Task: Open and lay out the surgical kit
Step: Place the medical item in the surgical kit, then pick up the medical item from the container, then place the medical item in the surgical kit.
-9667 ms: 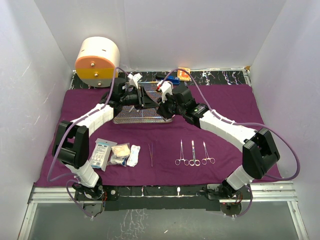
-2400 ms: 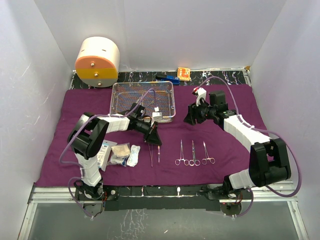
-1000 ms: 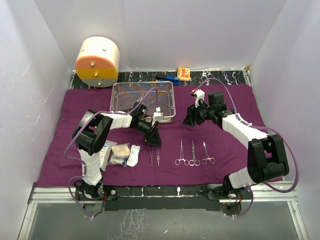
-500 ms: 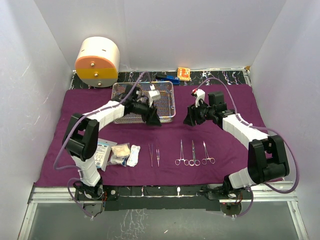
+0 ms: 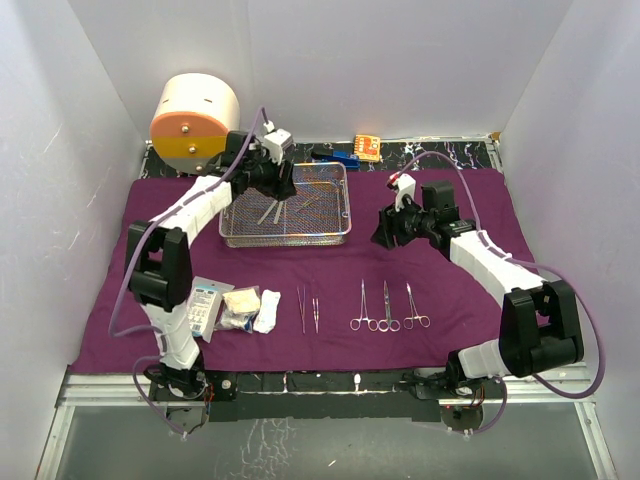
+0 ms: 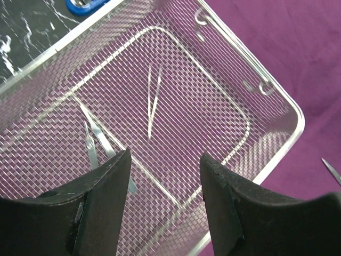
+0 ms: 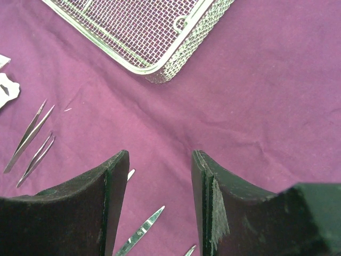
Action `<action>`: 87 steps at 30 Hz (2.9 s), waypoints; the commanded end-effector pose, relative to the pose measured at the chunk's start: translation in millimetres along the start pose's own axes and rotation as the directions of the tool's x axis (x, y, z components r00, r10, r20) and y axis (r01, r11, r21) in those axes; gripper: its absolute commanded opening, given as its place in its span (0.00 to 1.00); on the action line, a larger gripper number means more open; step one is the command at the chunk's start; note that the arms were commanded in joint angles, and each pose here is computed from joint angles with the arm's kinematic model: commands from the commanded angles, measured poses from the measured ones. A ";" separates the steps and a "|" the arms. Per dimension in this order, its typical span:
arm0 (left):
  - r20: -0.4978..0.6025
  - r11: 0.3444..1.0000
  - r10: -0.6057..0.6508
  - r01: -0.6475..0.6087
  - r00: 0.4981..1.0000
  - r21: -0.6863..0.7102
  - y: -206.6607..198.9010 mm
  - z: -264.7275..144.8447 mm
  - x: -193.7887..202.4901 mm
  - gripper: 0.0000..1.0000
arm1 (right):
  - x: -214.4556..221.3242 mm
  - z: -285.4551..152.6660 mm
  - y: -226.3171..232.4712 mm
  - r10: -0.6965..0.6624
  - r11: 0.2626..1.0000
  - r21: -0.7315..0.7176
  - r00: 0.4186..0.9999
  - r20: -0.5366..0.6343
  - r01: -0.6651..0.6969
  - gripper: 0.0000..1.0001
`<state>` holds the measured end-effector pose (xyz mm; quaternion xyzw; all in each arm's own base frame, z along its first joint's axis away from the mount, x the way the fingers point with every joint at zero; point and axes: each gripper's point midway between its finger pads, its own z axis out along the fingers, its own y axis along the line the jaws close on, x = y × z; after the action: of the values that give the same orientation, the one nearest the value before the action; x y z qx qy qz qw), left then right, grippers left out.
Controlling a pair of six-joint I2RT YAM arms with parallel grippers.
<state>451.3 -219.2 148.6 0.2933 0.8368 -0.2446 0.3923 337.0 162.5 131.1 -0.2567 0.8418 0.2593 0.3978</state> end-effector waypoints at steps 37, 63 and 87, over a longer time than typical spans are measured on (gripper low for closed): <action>-0.236 0.991 0.130 -0.136 0.963 -0.012 29.9 126.4 63.6 0.31 | -14.1 -3.5 -16.1 -0.015 1.000 0.013 0.999 0.034 0.015 0.48; -0.050 0.957 0.279 -0.282 0.959 -0.074 14.8 75.5 -19.2 0.00 | -59.2 -15.1 -10.5 -0.044 0.999 0.007 0.991 0.124 0.044 0.46; 0.129 0.950 0.305 -0.293 0.944 -0.104 -96.5 -36.8 -75.2 0.00 | -199.7 7.9 58.6 0.263 0.932 -0.337 0.888 0.378 -0.133 0.60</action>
<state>425.1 -294.2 230.3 0.3902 0.7602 -0.1681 0.4915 404.5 245.6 258.2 -0.1804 0.7508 0.4289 0.4689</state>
